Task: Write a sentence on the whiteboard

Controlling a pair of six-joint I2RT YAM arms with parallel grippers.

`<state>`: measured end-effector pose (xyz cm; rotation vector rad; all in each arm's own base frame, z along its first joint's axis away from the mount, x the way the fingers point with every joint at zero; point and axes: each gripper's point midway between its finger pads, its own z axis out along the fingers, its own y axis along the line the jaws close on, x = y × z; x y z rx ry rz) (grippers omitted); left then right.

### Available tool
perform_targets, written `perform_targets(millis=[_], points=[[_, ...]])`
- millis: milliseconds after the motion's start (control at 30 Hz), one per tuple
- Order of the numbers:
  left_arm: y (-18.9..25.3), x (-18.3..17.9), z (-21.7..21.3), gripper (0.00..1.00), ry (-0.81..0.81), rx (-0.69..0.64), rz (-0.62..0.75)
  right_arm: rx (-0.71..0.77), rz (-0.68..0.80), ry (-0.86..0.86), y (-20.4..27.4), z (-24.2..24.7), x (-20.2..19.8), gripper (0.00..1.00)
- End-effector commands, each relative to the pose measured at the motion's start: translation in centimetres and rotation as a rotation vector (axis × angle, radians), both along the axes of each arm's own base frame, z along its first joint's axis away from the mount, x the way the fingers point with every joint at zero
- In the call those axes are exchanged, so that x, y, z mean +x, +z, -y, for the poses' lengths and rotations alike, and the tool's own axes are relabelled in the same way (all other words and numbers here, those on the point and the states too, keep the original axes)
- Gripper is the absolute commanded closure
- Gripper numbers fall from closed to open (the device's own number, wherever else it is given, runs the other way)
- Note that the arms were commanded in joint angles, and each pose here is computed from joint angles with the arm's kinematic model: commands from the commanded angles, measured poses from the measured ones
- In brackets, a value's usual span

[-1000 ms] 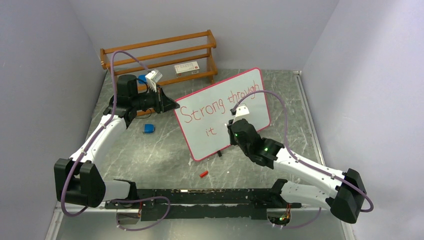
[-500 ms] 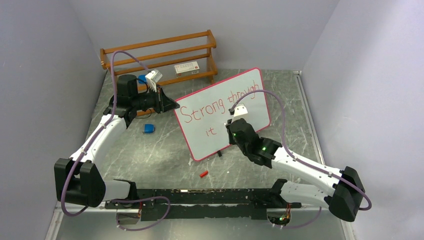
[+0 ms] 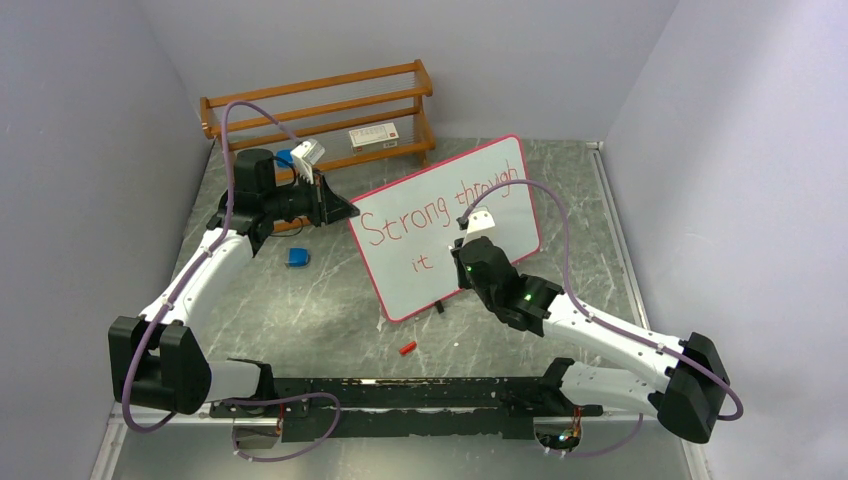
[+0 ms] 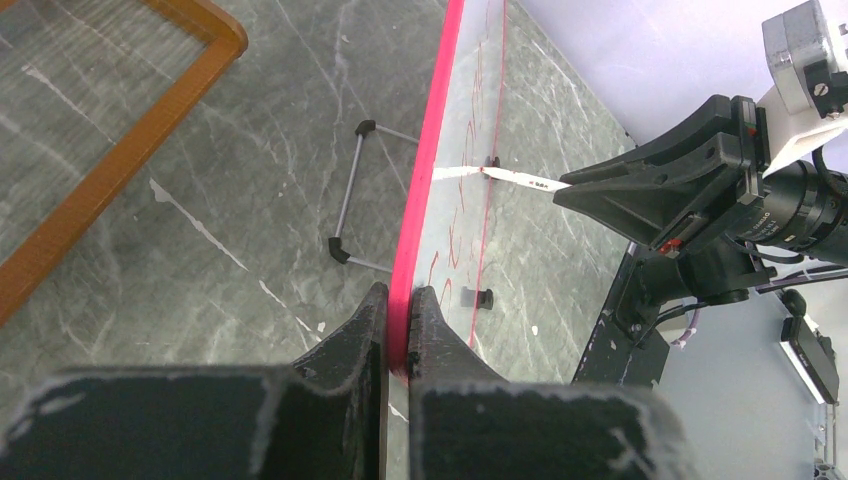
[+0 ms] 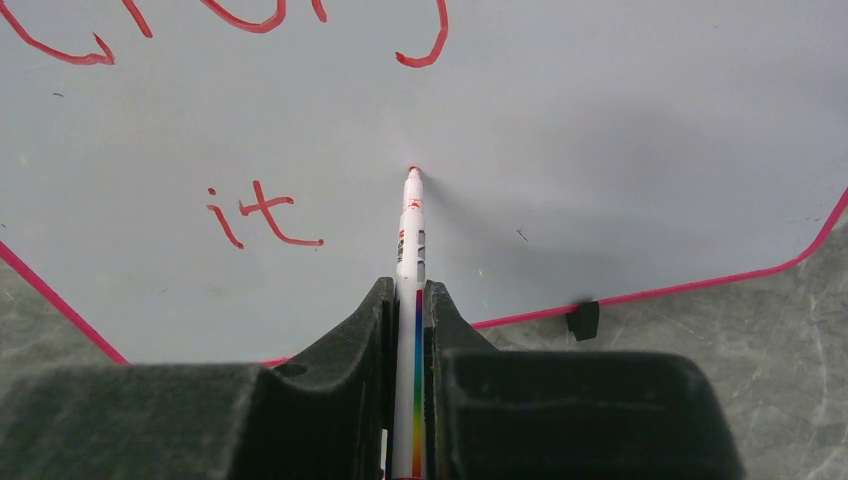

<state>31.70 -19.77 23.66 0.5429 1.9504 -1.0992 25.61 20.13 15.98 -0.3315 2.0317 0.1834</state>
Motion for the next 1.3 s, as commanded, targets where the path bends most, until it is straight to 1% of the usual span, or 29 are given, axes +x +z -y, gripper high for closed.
perform_targets(millis=[0,400,933,1267], points=[[-3.9,0.3,-0.9,0.95,0.051,0.107,-0.072,0.044,0.045,-0.013,1.6,-0.3,0.8,1.00],[-3.9,0.3,-0.9,0.95,0.054,0.110,-0.072,0.055,0.049,0.024,2.0,-1.0,0.6,1.00],[-4.0,0.4,-0.9,0.95,0.054,0.111,-0.074,-0.008,-0.062,0.103,-0.9,-1.3,-1.1,1.00],[-4.0,0.4,-0.9,0.95,0.056,0.112,-0.075,-0.062,-0.102,0.076,-2.3,-0.1,-1.5,1.00]])
